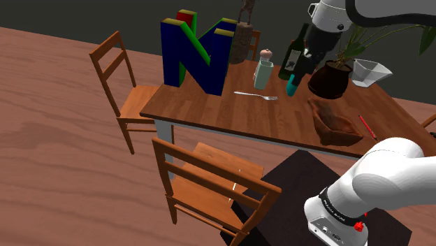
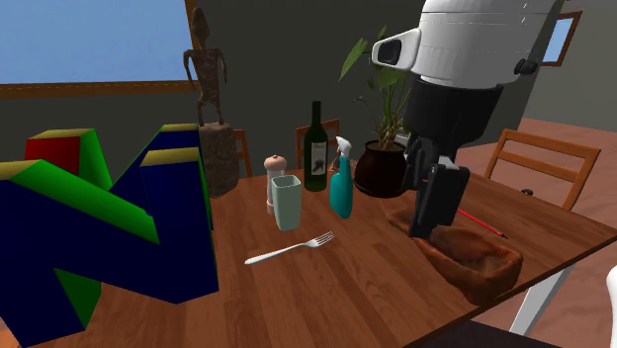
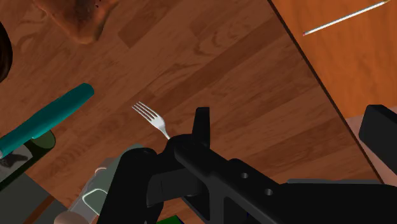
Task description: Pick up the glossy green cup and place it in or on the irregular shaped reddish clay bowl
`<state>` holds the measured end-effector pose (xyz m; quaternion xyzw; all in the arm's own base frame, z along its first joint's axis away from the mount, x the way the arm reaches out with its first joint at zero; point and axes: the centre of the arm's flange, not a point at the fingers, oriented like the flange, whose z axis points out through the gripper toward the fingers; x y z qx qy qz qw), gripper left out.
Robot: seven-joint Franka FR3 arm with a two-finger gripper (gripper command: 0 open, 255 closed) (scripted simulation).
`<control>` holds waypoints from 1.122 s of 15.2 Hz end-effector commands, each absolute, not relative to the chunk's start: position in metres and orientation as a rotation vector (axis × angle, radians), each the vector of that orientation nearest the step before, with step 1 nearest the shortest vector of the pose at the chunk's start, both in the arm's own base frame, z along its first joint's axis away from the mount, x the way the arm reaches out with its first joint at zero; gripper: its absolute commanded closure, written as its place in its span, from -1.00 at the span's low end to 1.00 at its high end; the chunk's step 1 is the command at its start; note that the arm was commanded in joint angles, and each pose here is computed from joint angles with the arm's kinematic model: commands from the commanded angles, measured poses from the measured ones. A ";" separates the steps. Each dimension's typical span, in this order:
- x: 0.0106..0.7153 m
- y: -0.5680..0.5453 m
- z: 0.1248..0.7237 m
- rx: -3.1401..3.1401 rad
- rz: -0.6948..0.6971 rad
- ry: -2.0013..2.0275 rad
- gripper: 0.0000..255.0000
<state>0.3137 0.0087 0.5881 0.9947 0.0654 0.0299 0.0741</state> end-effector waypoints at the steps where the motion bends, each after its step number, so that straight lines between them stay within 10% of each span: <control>1: 0.314 0.009 0.588 2.985 0.090 0.196 -1.00; 17: 0.498 -0.114 0.545 3.066 -0.005 0.204 -1.00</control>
